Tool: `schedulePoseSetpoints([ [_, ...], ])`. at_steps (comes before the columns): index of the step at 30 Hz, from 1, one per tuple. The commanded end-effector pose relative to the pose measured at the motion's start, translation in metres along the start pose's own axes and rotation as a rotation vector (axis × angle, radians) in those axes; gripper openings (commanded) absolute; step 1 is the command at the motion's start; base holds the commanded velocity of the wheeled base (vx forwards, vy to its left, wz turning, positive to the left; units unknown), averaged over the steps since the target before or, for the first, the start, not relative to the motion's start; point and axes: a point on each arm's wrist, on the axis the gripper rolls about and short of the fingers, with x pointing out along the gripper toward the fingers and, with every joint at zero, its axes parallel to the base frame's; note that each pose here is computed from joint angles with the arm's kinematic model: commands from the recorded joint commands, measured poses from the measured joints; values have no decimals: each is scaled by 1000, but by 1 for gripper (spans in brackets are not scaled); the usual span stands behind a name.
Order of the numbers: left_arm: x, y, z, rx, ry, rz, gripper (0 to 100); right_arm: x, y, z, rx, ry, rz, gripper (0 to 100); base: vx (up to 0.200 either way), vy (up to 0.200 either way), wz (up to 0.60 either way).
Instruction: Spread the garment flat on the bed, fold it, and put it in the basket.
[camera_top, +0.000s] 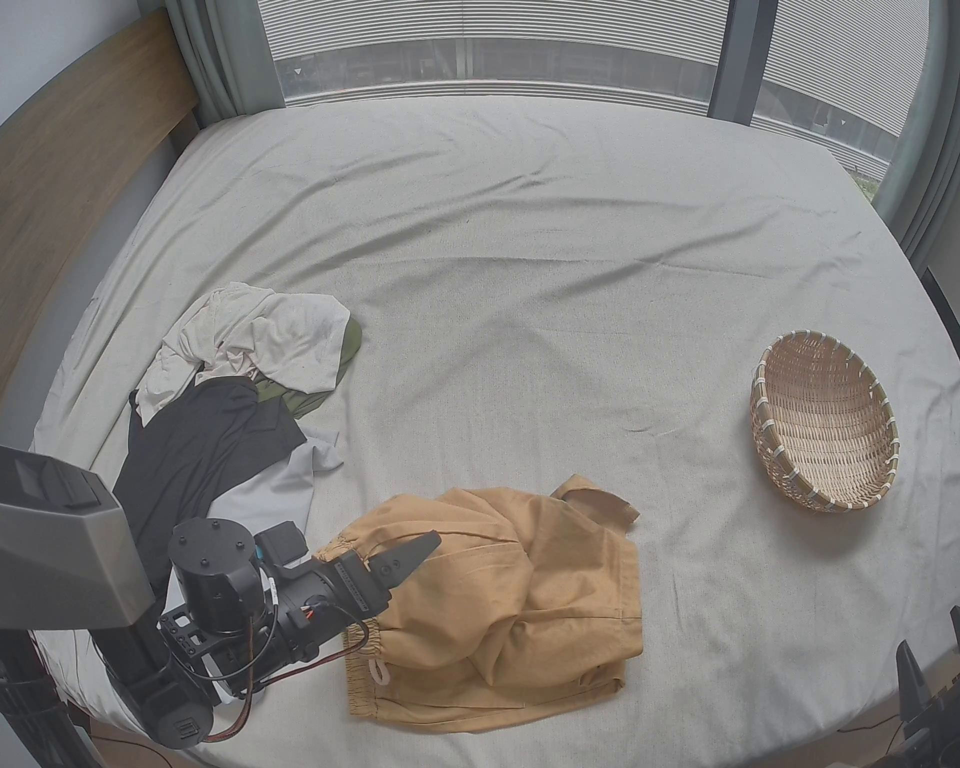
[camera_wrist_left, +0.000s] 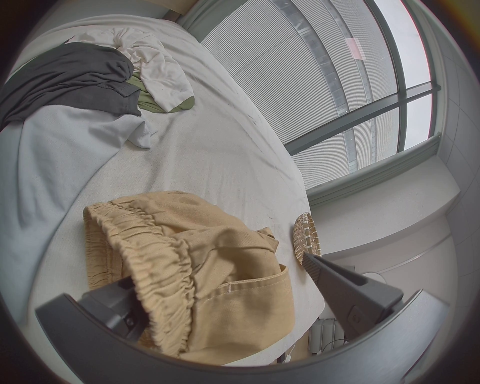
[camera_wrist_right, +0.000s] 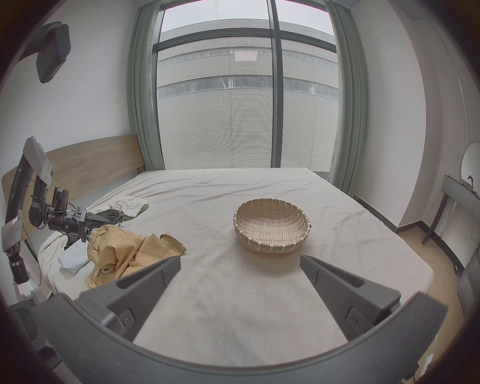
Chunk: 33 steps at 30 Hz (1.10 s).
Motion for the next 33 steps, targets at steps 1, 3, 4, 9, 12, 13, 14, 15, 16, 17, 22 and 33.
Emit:
schedulePoseSetpoints([
  [1, 0, 1, -1, -1, 4, 4, 0, 0, 0, -5, 0, 1, 0, 100, 0, 0, 0],
  [3, 0, 1, -1, -1, 3, 3, 0, 0, 0, -5, 0, 1, 0, 100, 0, 0, 0],
  [4, 0, 1, -1, -1, 4, 4, 0, 0, 0, -5, 0, 1, 0, 100, 0, 0, 0],
  [9, -2, -3, 1, 2, -7, -12, 0, 0, 0, -5, 0, 3, 0, 100, 0, 0, 0],
  [12, -8, -14, 14, 12, -59, -65, 0, 0, 0, -5, 0, 1, 0, 100, 0, 0, 0],
  [13, -12, -20, 20, 21, -83, -92, 0, 0, 0, -5, 0, 1, 0, 100, 0, 0, 0],
  [14, -13, -24, 23, 26, -97, -109, 0, 0, 0, -5, 0, 1, 0, 100, 0, 0, 0],
  [15, -15, -28, 27, 33, -115, -127, 0, 0, 0, -5, 0, 1, 0, 100, 0, 0, 0],
  [16, -16, -32, 31, 41, -132, -147, 0, 0, 0, -5, 0, 3, 0, 100, 0, 0, 0],
  [17, -19, -38, 35, 57, -152, -173, 0, 0, 0, -5, 0, 3, 0, 100, 0, 0, 0],
  [22, -24, -54, 50, 179, -221, -248, 0, 0, 0, -5, 0, 1, 0, 100, 0, 0, 0],
  [33, -26, -80, 79, 201, -348, -356, 0, 0, 0, -5, 0, 0, 0, 100, 0, 0, 0],
])
